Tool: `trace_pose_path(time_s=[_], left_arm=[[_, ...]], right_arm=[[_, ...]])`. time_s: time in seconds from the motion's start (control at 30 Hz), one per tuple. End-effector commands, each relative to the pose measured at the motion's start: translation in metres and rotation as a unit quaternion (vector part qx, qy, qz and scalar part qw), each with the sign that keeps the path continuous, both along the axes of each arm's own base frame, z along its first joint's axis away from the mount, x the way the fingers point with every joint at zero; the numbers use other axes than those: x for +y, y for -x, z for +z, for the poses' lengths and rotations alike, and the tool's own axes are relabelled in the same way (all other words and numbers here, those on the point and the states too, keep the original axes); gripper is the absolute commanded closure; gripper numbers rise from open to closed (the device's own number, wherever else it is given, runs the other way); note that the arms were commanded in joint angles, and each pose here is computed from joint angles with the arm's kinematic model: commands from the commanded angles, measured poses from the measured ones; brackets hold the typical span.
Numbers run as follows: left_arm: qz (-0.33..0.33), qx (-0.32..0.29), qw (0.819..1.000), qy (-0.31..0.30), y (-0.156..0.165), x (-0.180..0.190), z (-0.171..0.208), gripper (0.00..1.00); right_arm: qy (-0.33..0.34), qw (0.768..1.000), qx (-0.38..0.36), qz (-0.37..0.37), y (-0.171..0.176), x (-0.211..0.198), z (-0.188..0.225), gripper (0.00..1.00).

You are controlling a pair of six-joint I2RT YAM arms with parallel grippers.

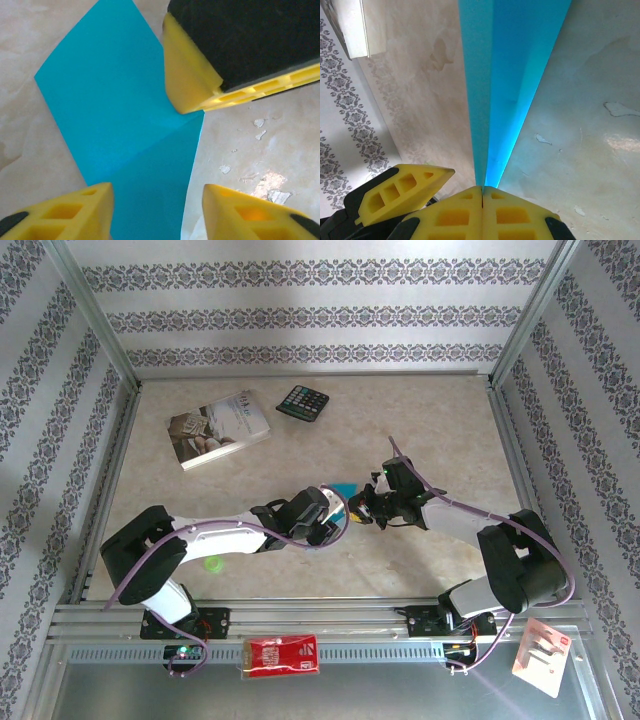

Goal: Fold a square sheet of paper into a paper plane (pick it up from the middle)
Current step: Fold the wing for the fifth time at the center of the table.

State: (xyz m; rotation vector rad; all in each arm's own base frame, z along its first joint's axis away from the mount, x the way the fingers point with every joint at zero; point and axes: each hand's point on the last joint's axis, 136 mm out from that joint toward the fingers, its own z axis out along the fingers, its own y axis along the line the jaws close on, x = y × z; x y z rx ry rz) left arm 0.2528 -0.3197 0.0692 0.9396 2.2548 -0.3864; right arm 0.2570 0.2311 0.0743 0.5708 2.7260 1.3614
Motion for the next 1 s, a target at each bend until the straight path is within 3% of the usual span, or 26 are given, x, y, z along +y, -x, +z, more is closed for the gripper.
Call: trace_pose_path(time_s=[0.0, 0.13, 0.33, 0.97], left_arm=[[-0.032, -0.017, 0.999, -0.034, 0.006, 0.002, -0.004, 0.46], [-0.030, -0.031, 0.998, -0.055, 0.002, 0.001, -0.008, 0.43], [-0.012, -0.042, 0.996, -0.072, -0.007, 0.004, -0.015, 0.46], [-0.013, -0.015, 0.999, -0.029, 0.000, -0.009, -0.009, 0.85]], right_arm=[[-0.018, 1.000, -0.002, -0.003, -0.004, 0.003, 0.015, 0.98], [-0.024, 1.000, -0.002, -0.004, -0.006, 0.004, 0.018, 0.98], [-0.026, 1.000, 0.002, -0.005, -0.005, 0.005, 0.016, 0.98], [-0.022, 1.000, 0.008, -0.002, -0.006, 0.004, 0.007, 0.96]])
